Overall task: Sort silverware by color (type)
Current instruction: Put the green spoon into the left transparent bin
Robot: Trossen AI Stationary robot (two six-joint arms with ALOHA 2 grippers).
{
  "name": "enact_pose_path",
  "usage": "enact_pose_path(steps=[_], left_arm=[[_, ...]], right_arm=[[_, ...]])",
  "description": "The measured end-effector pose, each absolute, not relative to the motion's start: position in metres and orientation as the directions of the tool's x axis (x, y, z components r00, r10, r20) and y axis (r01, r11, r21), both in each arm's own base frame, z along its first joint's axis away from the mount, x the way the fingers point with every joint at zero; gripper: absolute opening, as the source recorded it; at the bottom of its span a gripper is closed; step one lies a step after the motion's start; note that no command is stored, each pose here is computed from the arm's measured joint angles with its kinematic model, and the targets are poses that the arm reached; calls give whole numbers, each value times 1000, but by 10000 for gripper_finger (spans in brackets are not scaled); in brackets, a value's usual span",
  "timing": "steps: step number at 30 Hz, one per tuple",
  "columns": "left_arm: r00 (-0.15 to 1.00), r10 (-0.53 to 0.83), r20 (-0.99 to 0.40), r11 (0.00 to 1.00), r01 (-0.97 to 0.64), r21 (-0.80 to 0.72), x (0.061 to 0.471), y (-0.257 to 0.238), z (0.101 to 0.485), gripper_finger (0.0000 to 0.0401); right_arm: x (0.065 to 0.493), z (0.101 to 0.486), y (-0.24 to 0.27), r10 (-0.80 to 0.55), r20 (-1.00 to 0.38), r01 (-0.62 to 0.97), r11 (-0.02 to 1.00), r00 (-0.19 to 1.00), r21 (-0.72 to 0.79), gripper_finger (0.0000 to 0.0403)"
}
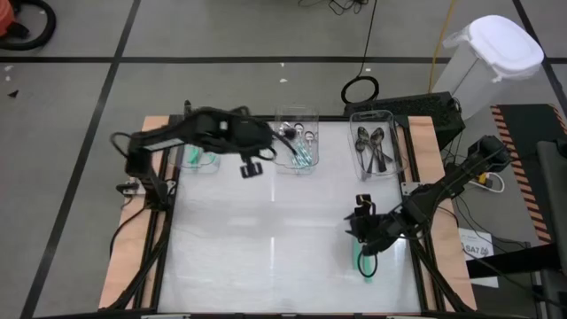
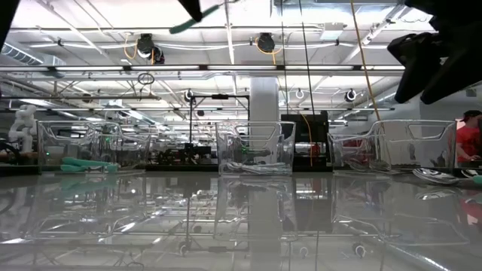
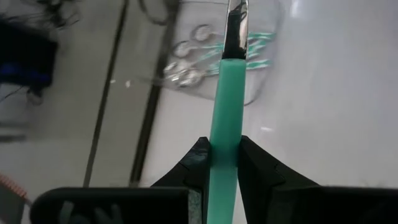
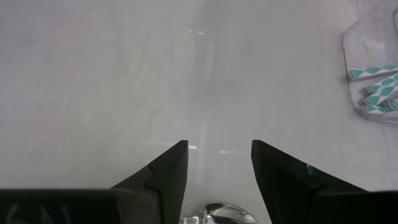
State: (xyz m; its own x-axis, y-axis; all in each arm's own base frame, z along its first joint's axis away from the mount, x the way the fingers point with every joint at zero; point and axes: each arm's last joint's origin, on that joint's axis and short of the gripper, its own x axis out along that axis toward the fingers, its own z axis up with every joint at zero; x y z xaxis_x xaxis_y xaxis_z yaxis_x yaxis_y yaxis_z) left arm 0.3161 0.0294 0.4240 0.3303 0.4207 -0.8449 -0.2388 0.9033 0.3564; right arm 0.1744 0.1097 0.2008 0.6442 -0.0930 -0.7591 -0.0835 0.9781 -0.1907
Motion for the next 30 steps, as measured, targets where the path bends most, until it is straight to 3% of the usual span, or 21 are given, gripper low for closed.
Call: enact_pose_path(steps=[4, 10, 16, 24, 27, 30], left_arm=[[300, 476, -827, 865, -329, 379, 282, 36, 427, 55], [287, 554, -782, 782, -503, 369, 231, 40, 400, 58], [234, 702, -672, 578, -738, 348, 189, 50, 363, 60], [-12, 765, -644, 265, -905, 332, 159, 76, 308, 61], [-47, 761, -647, 213, -924, 318, 157, 86, 290, 61], [-7, 736, -677, 227, -940, 256, 156, 95, 274, 61]], right_arm=[[173, 201, 113, -80, -756, -97, 978, 650, -187, 171], [172, 201, 115, -83, -748, -96, 977, 658, -192, 171], [174, 203, 115, -132, -709, -65, 968, 693, -244, 171], [180, 210, 119, -112, -643, -119, 945, 757, -306, 171], [183, 212, 120, -95, -618, -152, 930, 780, -336, 171], [185, 215, 122, -84, -599, -177, 915, 797, -363, 171]])
